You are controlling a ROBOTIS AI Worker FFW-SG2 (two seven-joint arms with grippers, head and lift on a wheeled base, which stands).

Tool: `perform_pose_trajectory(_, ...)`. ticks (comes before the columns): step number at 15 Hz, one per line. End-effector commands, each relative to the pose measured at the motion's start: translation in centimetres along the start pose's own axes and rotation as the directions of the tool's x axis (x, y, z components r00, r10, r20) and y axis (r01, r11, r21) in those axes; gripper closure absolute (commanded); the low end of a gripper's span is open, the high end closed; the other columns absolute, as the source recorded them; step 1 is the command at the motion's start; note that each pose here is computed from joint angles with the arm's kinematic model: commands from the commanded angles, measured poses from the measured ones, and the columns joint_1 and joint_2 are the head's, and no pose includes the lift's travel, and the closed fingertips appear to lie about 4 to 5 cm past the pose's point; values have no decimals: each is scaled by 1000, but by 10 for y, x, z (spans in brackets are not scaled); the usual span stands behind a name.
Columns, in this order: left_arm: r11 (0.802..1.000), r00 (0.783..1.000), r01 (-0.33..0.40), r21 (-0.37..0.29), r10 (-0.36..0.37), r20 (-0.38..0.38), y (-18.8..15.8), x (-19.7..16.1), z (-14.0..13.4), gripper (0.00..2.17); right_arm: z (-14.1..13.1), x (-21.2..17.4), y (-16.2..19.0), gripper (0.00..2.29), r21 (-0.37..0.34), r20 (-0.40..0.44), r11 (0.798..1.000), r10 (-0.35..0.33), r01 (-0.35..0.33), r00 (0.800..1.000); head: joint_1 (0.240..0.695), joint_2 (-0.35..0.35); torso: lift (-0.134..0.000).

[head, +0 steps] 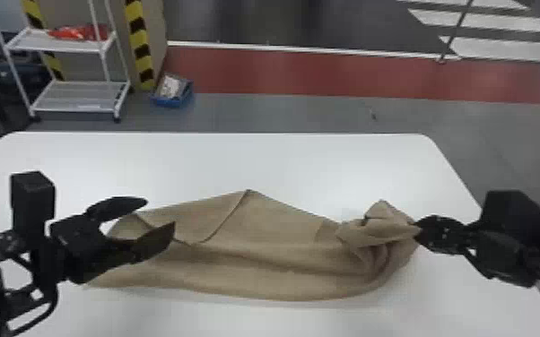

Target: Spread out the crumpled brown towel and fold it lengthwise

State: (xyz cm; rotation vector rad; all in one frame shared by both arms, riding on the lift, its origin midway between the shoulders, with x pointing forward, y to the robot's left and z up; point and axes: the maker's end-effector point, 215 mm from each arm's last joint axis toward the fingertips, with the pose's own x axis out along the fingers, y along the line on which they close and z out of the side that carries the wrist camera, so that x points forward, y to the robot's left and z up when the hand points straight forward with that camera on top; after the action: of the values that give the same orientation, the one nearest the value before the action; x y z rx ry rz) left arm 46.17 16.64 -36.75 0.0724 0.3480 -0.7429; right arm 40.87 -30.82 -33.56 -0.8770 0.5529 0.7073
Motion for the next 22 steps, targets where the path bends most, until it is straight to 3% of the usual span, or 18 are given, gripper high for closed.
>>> perform_pose_trajectory(1,994,997,71,86,-67,-44,-40,22,-5,302,3,2,2,1474,1,3,1000,9,-9,1000,695,-169,-124)
perform_pose_trajectory(3,989,992,78,125,-65,-107,-42,39,-17,576,4,3,3,1474,4,3,1000,11,-11,1000,695,-209,-124)
perform_pose_trajectory(6,988,986,59,144,-35,-161,-29,52,-27,572,-3,1,2,1474,13,-10,1000,6,-5,1000,695,-242,-124)
perform_pose_trajectory(8,991,980,62,114,-39,-193,-29,51,-36,572,-8,-2,0,1474,18,-19,1000,1,-1,1000,695,-243,-124)
perform_pose_trajectory(11,991,973,50,123,-20,-231,-25,55,-45,572,-7,-2,0,1474,22,-13,1000,1,-1,1000,695,-248,-124)
perform_pose_trajectory(22,995,965,28,92,-3,-263,-14,55,-61,576,-12,-5,-4,1474,29,-22,1000,-9,9,1000,695,-240,-124)
